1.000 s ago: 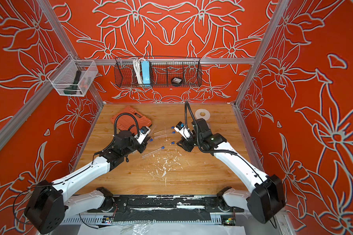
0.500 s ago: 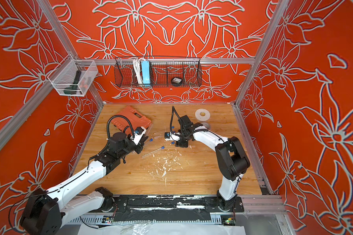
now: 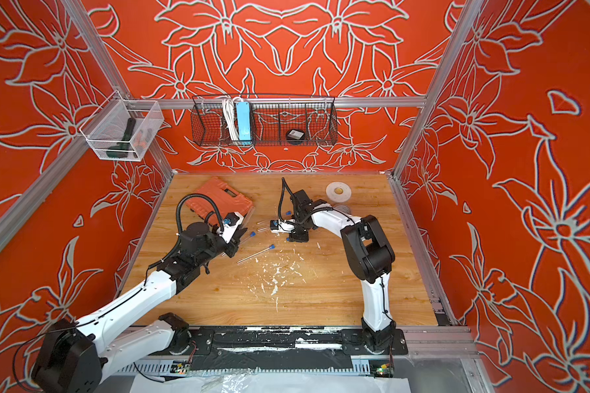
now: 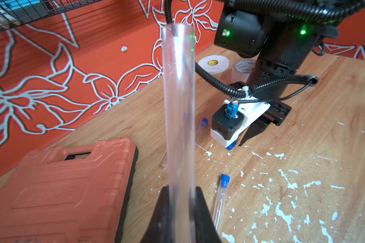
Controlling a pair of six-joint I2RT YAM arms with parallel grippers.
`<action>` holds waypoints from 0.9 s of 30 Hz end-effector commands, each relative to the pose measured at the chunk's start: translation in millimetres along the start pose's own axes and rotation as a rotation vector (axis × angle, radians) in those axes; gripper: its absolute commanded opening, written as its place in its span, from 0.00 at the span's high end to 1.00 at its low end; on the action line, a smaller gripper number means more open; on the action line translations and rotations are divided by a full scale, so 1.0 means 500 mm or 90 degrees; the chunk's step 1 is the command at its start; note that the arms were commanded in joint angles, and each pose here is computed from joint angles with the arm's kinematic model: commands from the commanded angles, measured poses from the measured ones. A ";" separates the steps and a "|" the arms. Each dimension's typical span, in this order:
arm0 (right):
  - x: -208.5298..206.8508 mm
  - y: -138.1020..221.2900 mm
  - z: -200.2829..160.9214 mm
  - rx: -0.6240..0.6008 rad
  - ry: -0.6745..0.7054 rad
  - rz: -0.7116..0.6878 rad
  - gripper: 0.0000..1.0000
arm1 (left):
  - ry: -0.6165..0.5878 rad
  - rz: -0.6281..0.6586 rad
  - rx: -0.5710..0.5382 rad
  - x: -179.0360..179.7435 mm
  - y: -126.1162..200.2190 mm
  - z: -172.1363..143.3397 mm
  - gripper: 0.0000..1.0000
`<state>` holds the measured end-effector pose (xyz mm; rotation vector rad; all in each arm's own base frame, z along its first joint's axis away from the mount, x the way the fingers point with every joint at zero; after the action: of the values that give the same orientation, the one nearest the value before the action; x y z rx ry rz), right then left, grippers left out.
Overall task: Insert stoppers into test tubes
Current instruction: Pick up the stopper from the center of the board.
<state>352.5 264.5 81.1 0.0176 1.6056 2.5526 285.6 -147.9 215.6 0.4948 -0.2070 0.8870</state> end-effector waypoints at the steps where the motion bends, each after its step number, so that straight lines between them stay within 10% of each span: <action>1: 0.011 -0.013 -0.008 0.024 0.009 0.036 0.66 | -0.009 0.005 -0.021 0.005 0.004 0.010 1.00; 27: 0.017 -0.027 -0.021 0.079 -0.035 0.053 0.63 | -0.014 0.005 -0.014 0.004 -0.002 0.005 1.00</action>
<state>350.7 262.4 64.4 0.1245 1.7192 2.5150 286.4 -148.2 216.2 0.4998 -0.2280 0.8839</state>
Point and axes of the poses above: each gripper's point midway between its finger pads, its own y axis back along the fingers, its own x axis along the line the jaws close on, z = x × y, the point moved 4 cm from there along y, back along the fingers, and after that the axes turned 12 degrees about -y, right-handed, at the moved point
